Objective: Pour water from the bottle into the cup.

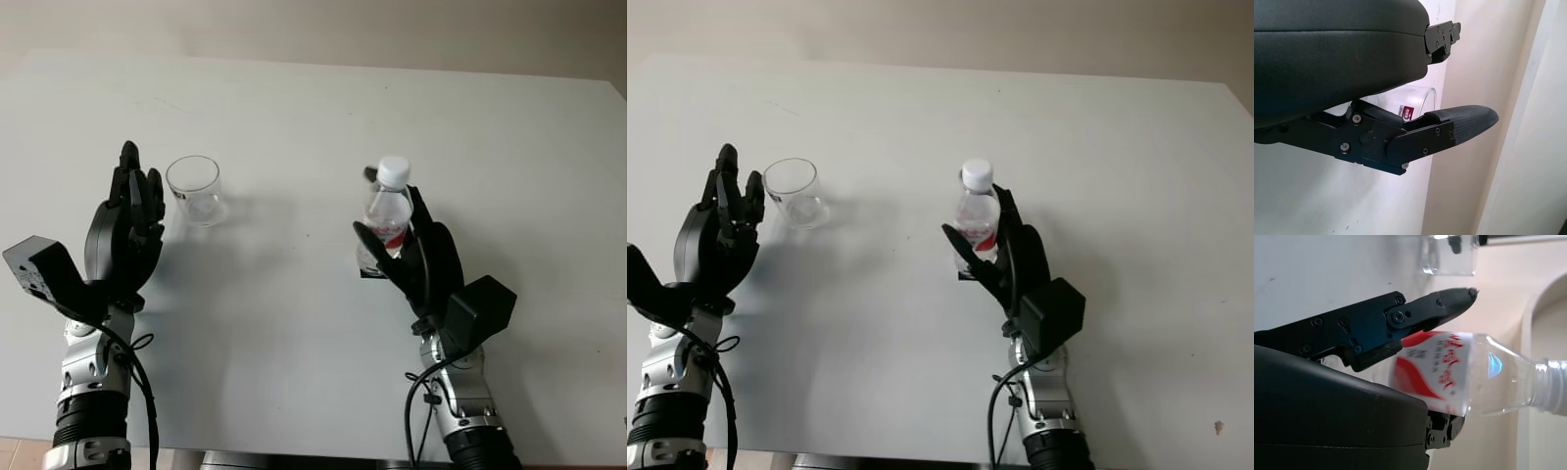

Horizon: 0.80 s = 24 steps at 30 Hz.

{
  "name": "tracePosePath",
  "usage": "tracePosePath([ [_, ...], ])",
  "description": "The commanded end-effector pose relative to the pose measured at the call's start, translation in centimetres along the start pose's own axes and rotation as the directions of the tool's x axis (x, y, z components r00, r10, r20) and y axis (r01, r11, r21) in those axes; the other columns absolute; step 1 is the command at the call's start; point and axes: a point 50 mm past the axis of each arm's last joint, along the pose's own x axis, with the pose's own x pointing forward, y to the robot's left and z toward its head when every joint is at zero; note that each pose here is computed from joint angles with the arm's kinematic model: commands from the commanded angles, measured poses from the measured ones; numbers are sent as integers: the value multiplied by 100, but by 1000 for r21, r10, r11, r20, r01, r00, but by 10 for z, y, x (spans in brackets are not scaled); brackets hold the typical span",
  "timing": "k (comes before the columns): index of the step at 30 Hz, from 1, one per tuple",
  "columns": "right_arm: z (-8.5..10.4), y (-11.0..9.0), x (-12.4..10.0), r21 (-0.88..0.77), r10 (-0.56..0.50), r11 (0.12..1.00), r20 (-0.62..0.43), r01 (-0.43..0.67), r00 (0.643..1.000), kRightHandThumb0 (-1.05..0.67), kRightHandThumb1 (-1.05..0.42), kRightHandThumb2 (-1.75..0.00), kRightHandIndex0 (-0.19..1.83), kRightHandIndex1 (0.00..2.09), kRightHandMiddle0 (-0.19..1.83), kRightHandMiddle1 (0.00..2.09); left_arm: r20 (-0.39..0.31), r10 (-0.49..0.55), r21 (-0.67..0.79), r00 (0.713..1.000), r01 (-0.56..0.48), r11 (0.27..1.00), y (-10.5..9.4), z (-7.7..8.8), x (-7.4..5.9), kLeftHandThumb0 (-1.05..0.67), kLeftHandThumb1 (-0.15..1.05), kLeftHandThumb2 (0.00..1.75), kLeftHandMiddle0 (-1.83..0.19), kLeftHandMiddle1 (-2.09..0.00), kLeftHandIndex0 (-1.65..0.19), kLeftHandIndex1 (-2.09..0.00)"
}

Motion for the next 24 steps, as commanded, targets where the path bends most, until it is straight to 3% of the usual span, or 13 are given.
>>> tracePosePath([
  [1, -4, -9, -2, -31, 2, 1000, -21, -3, 1000, -86, -98, -5, -19, 0, -19, 1, 12, -6, 8, 1000, 6, 1000, -2, 3, 2, -77, 105, 67, 19, 0, 19, 0],
  [7, 3, -23, 5, -72, -21, 997, 6, 21, 1000, -90, -98, -5, -19, 0, -19, 0, 14, 0, -12, 1000, 0, 1000, -3, 0, 3, -77, 105, 67, 19, 0, 19, 0],
  [24, -1, -26, -7, 9, -77, 997, 33, 76, 997, -93, -97, -5, -19, 0, -19, 0, 15, 7, -6, 1000, -7, 1000, -2, -1, -1, -76, 105, 70, 19, 0, 19, 0],
])
